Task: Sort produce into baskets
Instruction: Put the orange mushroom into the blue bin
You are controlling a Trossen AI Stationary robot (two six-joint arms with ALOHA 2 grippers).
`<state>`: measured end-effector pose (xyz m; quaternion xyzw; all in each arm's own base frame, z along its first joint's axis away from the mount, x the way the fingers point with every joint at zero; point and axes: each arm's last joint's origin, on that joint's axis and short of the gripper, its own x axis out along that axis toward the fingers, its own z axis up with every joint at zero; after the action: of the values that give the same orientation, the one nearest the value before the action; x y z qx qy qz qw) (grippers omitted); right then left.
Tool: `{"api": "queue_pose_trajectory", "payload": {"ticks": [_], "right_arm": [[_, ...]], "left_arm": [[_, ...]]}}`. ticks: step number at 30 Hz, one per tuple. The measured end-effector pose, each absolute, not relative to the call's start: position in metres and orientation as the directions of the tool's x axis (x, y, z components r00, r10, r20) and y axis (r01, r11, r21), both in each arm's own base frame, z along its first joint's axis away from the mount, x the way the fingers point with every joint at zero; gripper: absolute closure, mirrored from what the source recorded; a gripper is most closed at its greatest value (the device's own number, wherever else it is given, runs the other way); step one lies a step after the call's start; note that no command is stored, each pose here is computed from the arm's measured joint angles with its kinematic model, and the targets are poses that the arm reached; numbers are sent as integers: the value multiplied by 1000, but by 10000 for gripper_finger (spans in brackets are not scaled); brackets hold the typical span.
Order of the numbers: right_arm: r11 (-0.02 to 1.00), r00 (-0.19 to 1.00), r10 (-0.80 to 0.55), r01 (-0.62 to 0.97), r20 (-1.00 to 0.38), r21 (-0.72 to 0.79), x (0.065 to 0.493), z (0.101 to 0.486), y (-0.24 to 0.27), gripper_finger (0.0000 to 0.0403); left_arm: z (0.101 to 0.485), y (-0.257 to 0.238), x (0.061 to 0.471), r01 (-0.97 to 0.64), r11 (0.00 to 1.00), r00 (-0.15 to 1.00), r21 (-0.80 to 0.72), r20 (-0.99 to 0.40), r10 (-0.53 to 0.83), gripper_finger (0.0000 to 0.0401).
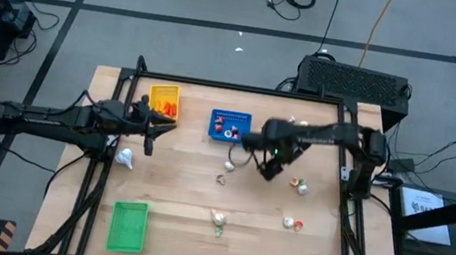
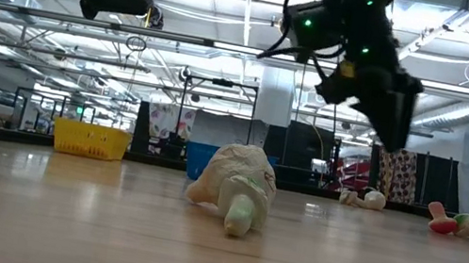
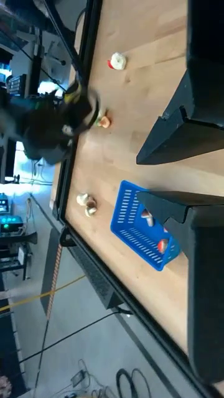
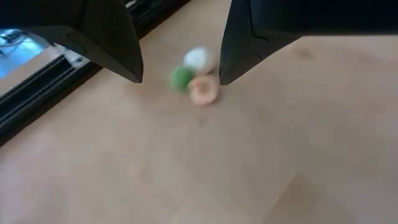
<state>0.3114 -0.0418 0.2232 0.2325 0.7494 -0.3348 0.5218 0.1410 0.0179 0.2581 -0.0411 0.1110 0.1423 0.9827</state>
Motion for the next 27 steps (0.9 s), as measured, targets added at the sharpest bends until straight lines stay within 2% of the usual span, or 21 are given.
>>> {"api": "queue_pose_trajectory", "payload": {"ticks": [5,10,15,23,27], "right_arm": [[716,-412,-7,634,-911,-292,303,204,-7,200],[745,-422,-121,560,-899,-363,295,187,0,200],[750,-384,-96,579,-918,-321,287,175,-3,200],[729,-333,16,649,-943,-217,270,154,-6,200],[714,-345,23,663,-938,-227,265,149,-6,201]], "left_arm": [[257,16,141,-275,960,936,-49,-244,255,315],[257,15,141,-271,961,938,-50,-238,252,315],[257,15,141,-274,960,937,-50,-237,256,315],[257,15,141,-274,961,936,-45,-241,256,315],[257,15,141,-274,961,936,-42,-241,256,315]]}}
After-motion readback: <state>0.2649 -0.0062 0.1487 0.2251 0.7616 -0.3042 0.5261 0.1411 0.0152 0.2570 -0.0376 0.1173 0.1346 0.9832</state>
